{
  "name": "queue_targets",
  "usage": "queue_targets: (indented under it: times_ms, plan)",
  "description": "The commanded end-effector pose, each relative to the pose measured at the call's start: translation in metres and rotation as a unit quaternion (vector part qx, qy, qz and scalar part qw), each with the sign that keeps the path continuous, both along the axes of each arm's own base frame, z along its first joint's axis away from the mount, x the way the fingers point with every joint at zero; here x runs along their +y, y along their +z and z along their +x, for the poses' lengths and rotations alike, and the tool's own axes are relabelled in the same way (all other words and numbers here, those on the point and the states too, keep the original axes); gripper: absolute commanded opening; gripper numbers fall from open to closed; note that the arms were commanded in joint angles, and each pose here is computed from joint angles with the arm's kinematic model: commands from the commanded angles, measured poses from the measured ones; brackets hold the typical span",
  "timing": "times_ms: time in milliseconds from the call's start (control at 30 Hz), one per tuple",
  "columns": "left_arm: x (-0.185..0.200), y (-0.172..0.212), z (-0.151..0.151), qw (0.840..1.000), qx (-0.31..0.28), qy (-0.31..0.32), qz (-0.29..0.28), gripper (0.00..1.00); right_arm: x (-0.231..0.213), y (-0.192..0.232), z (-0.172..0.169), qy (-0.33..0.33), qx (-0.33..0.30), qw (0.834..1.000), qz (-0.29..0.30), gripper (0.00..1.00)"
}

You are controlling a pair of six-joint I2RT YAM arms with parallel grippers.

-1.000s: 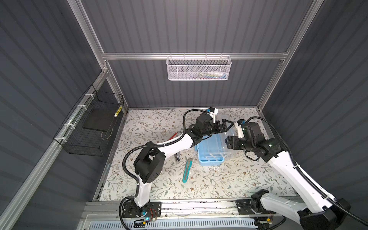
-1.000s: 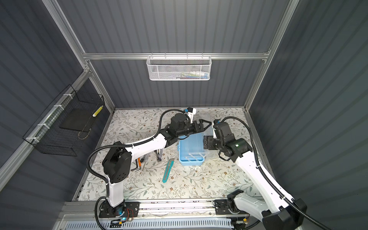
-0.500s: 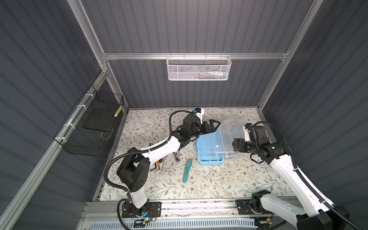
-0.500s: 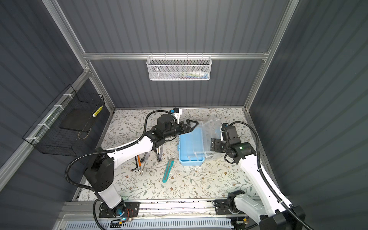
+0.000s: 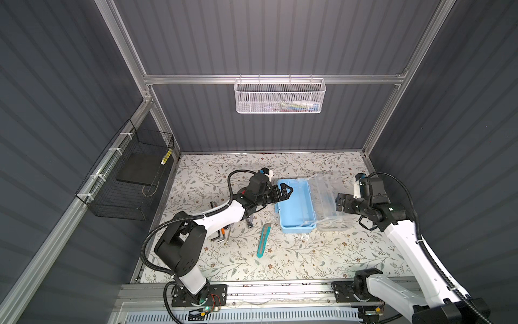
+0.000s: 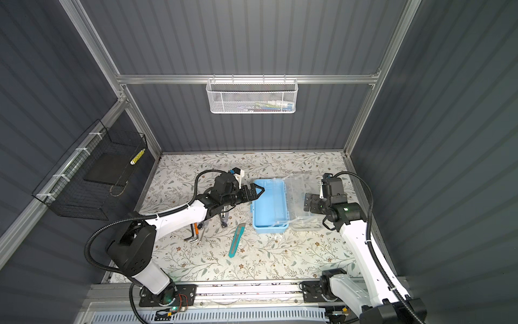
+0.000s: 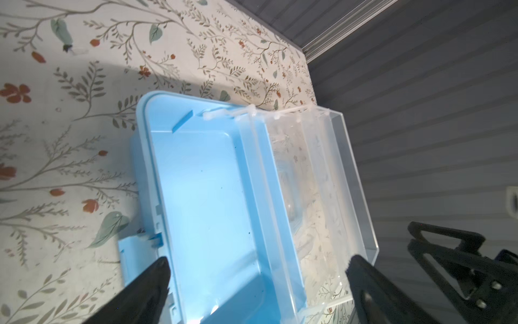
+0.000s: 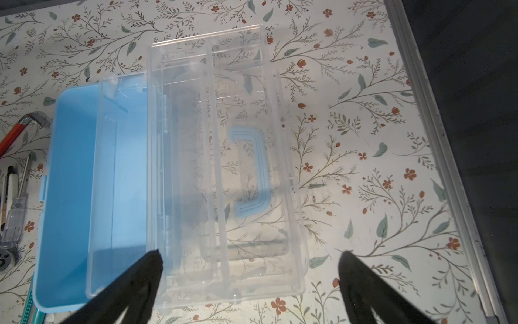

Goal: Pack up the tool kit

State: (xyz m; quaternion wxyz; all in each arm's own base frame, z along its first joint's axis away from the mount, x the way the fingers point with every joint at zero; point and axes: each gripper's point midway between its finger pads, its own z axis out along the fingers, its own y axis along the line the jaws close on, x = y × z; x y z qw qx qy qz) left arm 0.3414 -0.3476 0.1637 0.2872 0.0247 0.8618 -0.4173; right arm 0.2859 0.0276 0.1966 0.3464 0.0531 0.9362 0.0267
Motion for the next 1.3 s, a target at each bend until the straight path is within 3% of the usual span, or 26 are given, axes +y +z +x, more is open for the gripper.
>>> queue_targets:
  times_ms: [0,200,633,967,1100,1267]
  plan:
    - [0.009,-0.012,-0.006,1.000,0.005,-0.002,0.023,1.00,0.008,-0.004,0.001,0.013,-0.003,1.000,0.019,0.99]
    - [0.016,-0.039,-0.014,0.998,0.032,-0.001,0.050,1.00,0.021,-0.010,0.003,0.026,-0.007,0.998,0.057,0.99]
    - [-0.011,-0.053,-0.033,0.998,0.056,-0.016,0.019,1.00,0.032,-0.013,0.012,0.039,-0.007,0.996,0.084,0.99]
    - [-0.046,-0.042,-0.041,0.998,0.045,-0.041,-0.011,1.00,0.033,-0.010,0.015,0.039,-0.013,0.995,0.089,0.99]
    - [-0.045,-0.034,-0.042,0.998,0.036,-0.043,-0.019,1.00,0.034,-0.010,0.015,0.037,-0.013,0.995,0.093,0.99]
    - [-0.029,-0.027,-0.046,0.999,0.015,-0.036,0.014,1.00,0.038,-0.010,0.014,0.039,-0.012,0.993,0.107,0.99]
